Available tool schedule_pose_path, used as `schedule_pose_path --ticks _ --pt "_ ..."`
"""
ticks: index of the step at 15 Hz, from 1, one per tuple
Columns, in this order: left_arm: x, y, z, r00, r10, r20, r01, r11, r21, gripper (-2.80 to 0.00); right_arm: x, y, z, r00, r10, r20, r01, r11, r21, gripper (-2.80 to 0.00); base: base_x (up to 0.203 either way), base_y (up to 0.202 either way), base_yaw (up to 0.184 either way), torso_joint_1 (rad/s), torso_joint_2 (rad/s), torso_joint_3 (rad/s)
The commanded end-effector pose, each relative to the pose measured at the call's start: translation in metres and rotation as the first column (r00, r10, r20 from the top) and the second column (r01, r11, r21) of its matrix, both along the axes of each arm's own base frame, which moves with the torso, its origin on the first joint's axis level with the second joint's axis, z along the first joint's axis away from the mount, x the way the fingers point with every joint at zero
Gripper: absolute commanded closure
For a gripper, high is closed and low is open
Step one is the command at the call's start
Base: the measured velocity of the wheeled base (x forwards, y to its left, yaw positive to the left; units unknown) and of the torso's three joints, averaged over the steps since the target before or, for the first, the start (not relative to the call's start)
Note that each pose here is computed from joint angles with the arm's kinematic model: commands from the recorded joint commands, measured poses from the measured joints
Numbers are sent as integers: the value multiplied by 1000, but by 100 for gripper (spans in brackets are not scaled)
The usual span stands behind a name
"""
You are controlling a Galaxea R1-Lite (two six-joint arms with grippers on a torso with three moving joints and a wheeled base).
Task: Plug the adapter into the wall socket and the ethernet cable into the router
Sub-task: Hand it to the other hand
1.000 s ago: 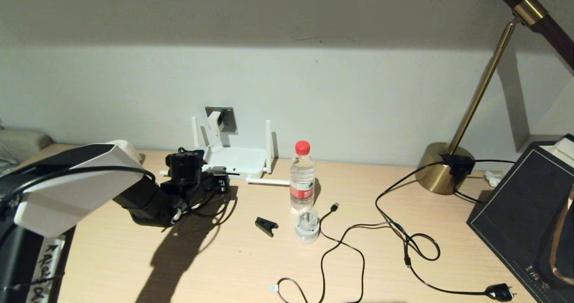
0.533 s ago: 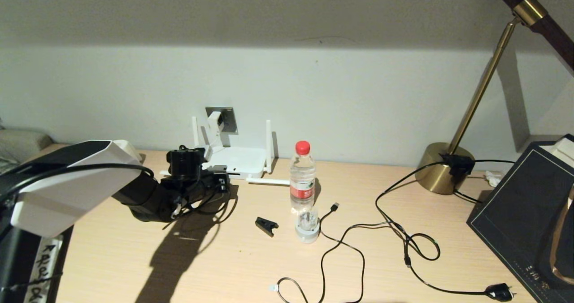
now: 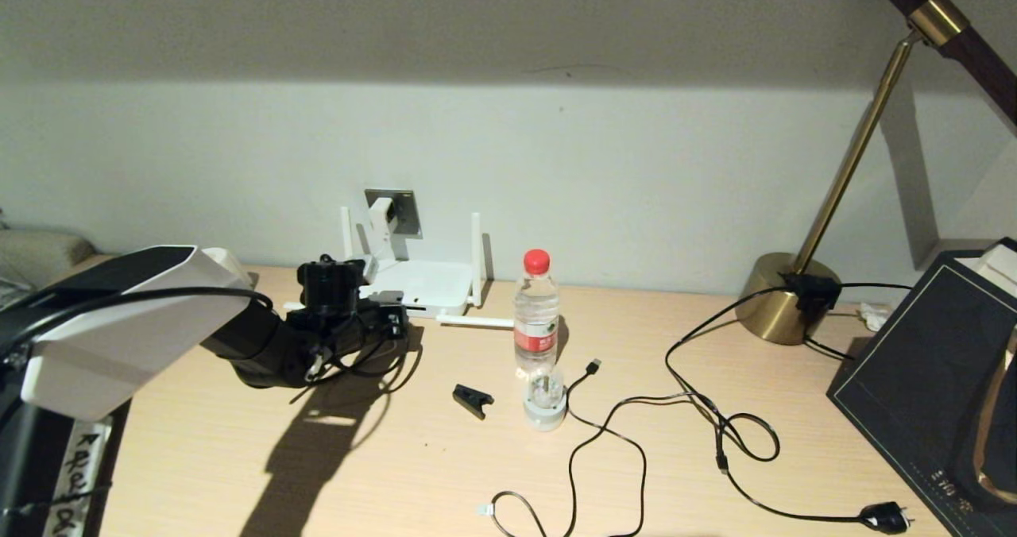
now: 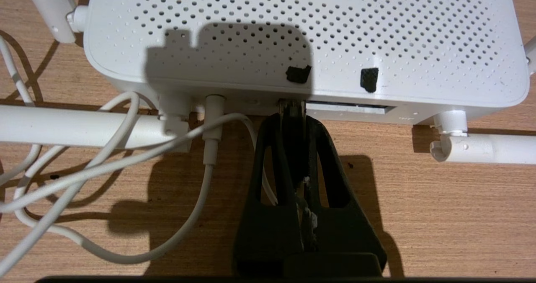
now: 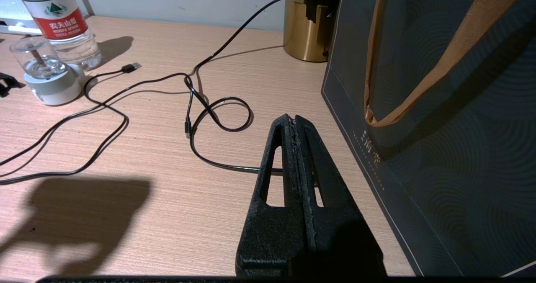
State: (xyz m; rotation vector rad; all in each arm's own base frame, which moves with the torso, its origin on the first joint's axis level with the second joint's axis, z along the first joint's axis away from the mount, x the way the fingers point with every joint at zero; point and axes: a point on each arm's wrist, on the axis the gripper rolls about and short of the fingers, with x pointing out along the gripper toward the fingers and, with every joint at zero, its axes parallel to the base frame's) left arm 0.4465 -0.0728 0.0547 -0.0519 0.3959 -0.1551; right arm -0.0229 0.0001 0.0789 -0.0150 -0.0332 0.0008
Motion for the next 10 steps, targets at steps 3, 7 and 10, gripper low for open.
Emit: schedule_pose_path --ticks 3,7,10 --pt "5 -1 4 1000 0 13 0 1000 -3 0 1 0 -2 1000 0 -10 0 1000 0 0 0 0 0 0 0 0" --pt "6 -1 5 1000 0 8 0 1000 -2 0 1 0 -2 1000 0 -9 0 1000 0 0 0 0 0 0 0 0" --pt "7 -1 8 1000 0 -3 0 1000 0 0 1 0 -2 1000 0 -9 0 1000 0 0 0 0 0 0 0 0"
